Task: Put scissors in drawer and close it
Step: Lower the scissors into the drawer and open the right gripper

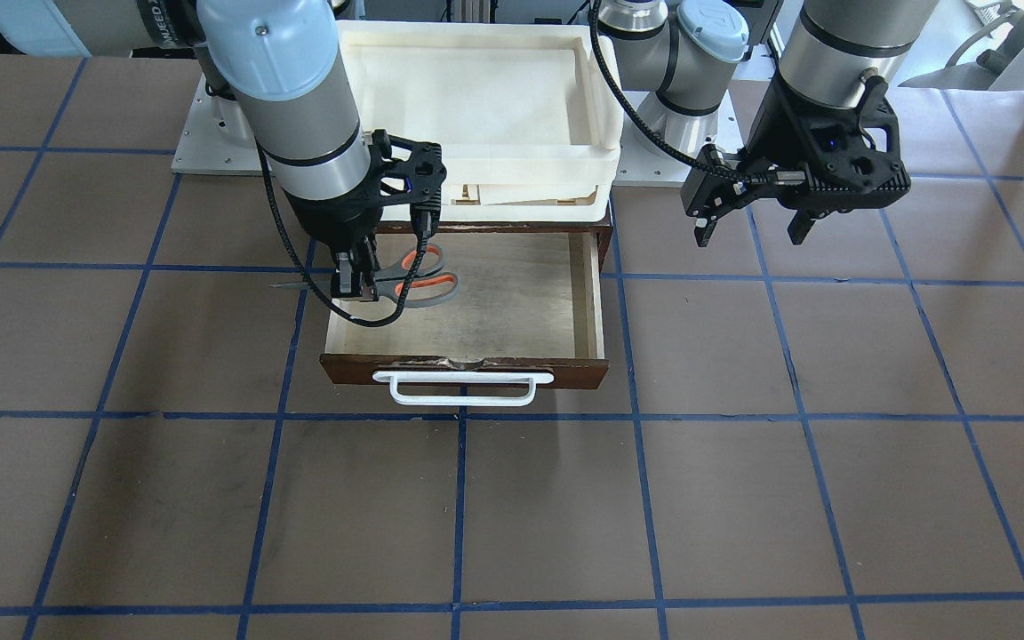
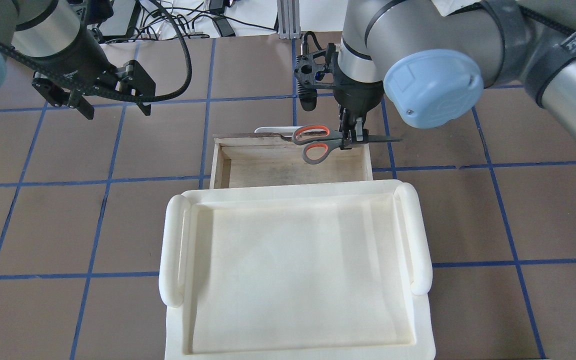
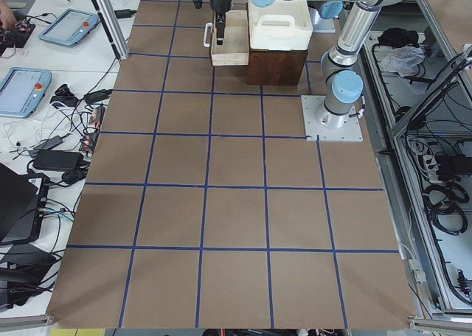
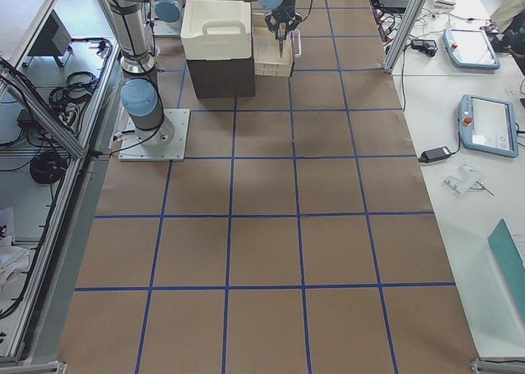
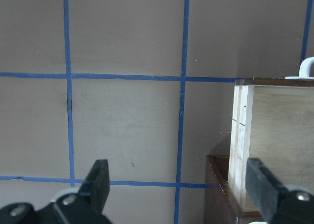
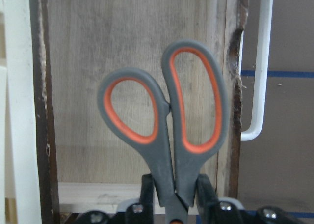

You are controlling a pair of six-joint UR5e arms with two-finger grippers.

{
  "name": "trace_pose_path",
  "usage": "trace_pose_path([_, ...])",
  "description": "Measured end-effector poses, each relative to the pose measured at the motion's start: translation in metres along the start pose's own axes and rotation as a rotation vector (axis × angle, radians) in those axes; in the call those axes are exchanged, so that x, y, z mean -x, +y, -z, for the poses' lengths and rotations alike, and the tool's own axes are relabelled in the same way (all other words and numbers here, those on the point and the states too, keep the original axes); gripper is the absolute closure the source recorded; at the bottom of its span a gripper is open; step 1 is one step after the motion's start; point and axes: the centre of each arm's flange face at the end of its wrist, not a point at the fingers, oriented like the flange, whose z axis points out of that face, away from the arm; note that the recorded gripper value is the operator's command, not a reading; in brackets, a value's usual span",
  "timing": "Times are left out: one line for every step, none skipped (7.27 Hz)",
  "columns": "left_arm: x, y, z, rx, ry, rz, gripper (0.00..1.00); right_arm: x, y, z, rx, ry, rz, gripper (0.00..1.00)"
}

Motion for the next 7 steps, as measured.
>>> trace_pose_path([0.000,0.000,0.000,0.000,0.000,0.000,0.00,0.003,-0.019,-0.007,-0.002,0.006,-0.004,1.00])
trace_pose_path([0.000,0.000,0.000,0.001,-0.001,0.001,0.00,0.005,-0.038,-0.019,-0.002,0.009,-0.013,1.00])
trace_pose_path([0.000,0.000,0.000,0.001,-0.001,0.001,0.00,0.005,-0.055,-0.033,-0.002,0.010,-0.016,1.00])
trace_pose_path([0.001,0.000,0.000,0.001,-0.001,0.001,0.00,0.006,-0.069,-0.044,0.000,0.012,-0.009,1.00])
trace_pose_path([0.001,0.000,0.000,0.001,-0.002,0.001,0.00,0.008,-0.080,-0.052,0.005,0.014,0.004,1.00])
trace_pose_path([0.001,0.000,0.000,0.001,-0.002,0.002,0.00,0.010,-0.088,-0.057,0.007,0.014,0.015,1.00])
trace_pose_path([0.001,0.000,0.000,0.001,-0.003,0.002,0.00,0.010,-0.091,-0.061,0.011,0.009,0.020,1.00])
